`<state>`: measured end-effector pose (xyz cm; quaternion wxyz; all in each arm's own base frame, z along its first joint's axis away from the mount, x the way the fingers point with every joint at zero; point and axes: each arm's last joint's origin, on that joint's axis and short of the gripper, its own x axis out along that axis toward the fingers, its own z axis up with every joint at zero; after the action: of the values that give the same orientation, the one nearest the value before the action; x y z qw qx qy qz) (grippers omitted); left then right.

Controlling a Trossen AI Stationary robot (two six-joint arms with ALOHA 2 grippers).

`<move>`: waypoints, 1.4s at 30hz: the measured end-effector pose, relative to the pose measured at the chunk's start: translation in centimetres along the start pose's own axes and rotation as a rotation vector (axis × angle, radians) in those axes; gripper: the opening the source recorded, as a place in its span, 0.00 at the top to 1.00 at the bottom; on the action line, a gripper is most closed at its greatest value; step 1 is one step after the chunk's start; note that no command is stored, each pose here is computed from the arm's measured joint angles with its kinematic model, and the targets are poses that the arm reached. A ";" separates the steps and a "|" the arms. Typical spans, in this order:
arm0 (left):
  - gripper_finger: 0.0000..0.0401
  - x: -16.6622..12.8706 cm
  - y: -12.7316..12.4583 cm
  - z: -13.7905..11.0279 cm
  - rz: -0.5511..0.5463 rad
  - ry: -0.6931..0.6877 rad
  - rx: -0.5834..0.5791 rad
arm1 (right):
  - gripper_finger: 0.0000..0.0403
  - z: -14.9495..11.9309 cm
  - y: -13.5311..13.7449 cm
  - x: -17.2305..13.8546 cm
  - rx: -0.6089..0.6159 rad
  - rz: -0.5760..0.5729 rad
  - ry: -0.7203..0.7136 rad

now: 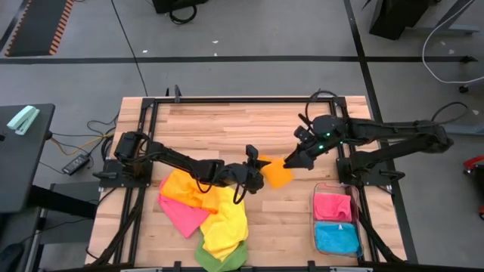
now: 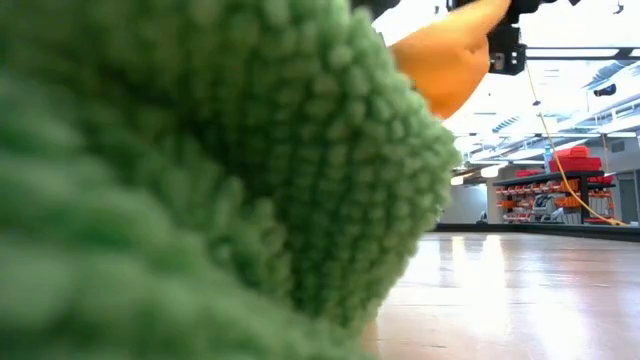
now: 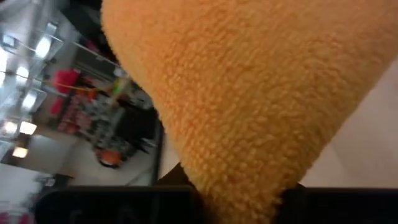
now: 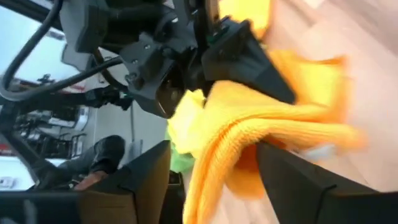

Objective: Fold microfiber towels
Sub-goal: Fold the orange towel

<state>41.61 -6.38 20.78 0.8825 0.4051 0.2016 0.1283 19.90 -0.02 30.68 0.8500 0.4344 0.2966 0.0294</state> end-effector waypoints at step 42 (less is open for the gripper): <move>0.90 2.6 6.0 -6.1 -1.026 0.339 -0.861 | 0.26 -4.5 2.9 7.4 -0.943 -0.432 -0.163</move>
<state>40.71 2.52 21.10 0.8702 -0.1534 0.4340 -0.1755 24.16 7.31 27.32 0.9602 -0.0654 0.2668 -0.0502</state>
